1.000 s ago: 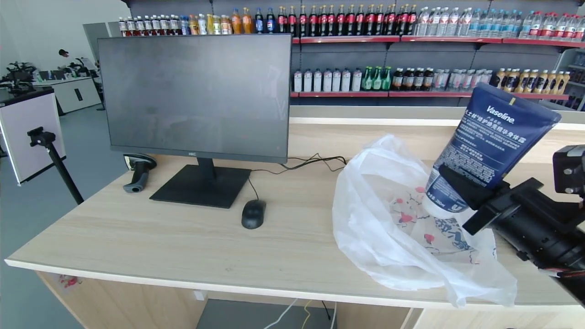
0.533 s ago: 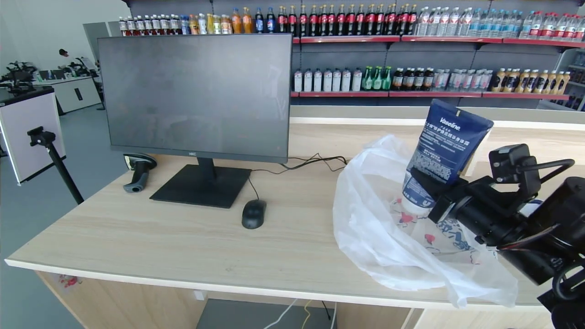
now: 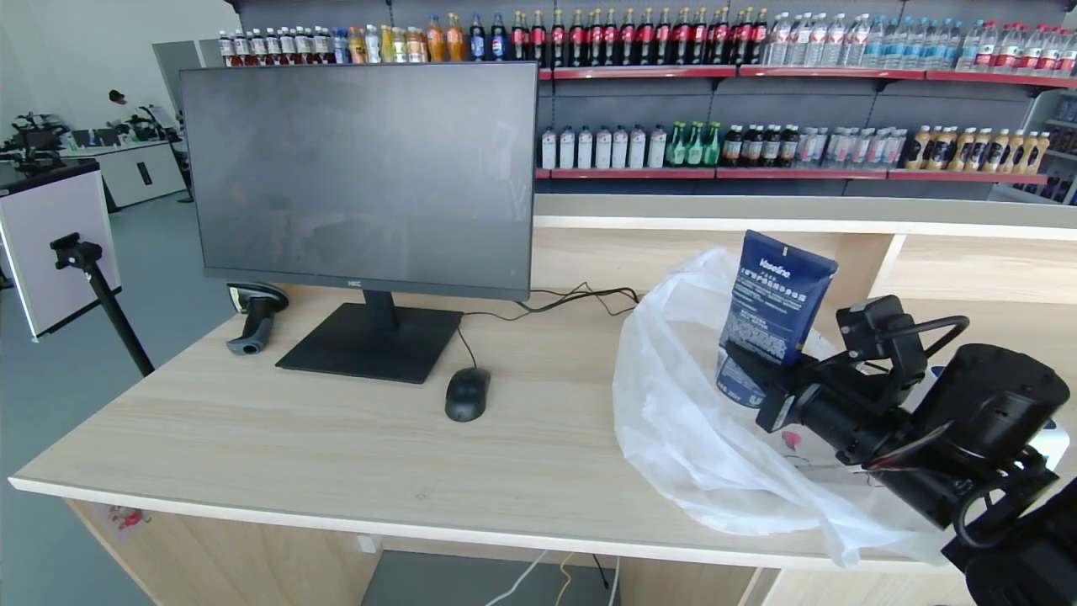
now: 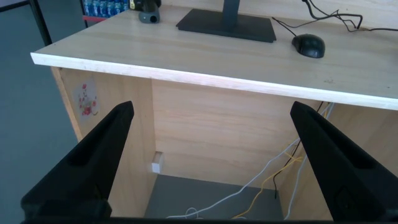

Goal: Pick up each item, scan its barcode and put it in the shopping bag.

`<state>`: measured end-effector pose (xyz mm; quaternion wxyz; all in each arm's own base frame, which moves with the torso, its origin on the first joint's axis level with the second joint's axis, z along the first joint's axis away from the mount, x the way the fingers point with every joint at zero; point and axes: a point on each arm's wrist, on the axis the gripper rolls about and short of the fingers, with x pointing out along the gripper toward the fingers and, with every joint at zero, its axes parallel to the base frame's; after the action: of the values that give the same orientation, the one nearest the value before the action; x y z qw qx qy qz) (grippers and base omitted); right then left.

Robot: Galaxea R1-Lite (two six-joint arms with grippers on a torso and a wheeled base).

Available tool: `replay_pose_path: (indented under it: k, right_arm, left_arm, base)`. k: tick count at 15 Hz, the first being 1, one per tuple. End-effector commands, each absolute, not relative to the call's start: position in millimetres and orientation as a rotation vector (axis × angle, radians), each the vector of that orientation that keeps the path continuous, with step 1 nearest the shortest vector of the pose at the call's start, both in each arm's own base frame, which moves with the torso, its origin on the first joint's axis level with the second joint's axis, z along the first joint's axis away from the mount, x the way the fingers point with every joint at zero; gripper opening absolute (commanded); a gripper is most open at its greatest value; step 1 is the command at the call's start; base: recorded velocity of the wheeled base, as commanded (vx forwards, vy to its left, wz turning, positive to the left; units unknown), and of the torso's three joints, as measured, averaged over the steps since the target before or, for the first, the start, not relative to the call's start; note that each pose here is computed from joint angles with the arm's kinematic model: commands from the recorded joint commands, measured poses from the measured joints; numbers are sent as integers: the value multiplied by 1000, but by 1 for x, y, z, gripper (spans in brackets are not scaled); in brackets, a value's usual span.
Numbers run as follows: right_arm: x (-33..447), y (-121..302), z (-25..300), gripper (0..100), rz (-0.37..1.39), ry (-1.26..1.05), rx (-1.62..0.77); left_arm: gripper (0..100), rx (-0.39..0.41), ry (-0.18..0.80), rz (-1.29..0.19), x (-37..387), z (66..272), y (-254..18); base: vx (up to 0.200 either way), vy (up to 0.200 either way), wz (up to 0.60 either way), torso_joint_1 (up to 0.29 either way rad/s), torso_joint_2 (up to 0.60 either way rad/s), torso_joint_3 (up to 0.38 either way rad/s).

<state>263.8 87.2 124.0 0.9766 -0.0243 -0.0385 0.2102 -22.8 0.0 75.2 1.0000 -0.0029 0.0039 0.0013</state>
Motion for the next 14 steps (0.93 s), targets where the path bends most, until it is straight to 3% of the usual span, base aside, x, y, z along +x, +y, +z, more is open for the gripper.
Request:
replay_pose_path:
  k: [1,14]
  right_arm:
    - [268,89,114,0,429,-41,-53]
    - [277,114,93,0,501,8,-66]
  left_arm:
    - [100,-6,8,3,-23,75,0]
    - [100,-6,8,3,-23,75,0]
  base:
    - [0,0,0,0,0,0]
    - [0,0,0,0,0,0]
